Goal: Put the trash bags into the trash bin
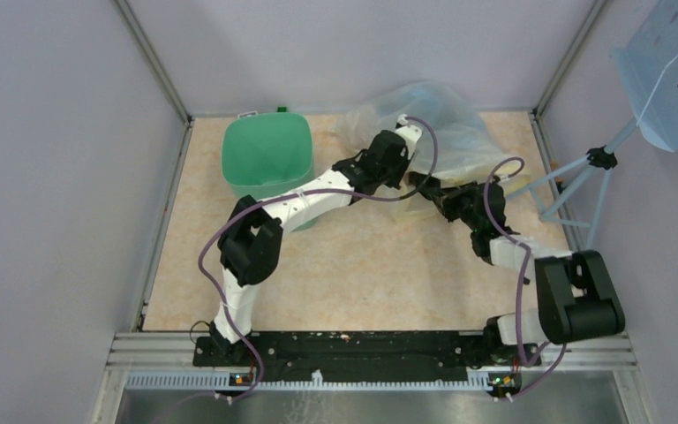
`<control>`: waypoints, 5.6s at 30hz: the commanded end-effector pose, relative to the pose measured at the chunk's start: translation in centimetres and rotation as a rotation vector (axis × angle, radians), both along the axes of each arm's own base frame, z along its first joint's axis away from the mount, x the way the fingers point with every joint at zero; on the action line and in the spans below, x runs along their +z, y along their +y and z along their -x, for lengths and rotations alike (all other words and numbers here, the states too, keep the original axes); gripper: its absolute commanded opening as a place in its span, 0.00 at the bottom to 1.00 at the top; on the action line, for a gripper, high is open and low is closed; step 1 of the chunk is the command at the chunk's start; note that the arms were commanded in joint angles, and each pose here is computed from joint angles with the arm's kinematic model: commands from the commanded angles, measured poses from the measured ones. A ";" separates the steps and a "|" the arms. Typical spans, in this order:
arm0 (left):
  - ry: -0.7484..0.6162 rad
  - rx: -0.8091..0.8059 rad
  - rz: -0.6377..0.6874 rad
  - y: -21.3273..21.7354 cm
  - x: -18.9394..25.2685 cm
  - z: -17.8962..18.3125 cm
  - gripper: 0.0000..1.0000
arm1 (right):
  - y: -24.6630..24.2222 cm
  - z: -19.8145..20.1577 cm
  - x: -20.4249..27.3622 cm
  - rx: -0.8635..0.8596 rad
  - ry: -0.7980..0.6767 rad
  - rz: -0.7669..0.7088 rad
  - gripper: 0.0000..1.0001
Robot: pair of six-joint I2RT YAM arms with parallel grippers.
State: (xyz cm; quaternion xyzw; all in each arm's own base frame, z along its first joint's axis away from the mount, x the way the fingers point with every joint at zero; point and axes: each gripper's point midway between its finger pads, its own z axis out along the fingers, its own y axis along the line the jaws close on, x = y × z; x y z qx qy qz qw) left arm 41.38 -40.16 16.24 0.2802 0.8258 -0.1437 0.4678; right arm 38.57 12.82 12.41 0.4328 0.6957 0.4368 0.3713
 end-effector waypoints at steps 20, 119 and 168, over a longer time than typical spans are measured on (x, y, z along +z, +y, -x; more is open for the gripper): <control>0.044 0.001 0.099 -5.8 -6.3 -6.0 0.00 | -1.2 15.1 23.1 0.338 -0.464 0.592 0.00; 0.440 -0.073 0.343 7.4 -7.3 19.0 0.30 | 9.7 19.8 0.2 0.599 0.129 1.091 0.49; 0.362 0.422 0.237 23.3 -4.6 18.3 0.00 | -1.9 20.4 7.8 0.340 0.023 0.929 0.00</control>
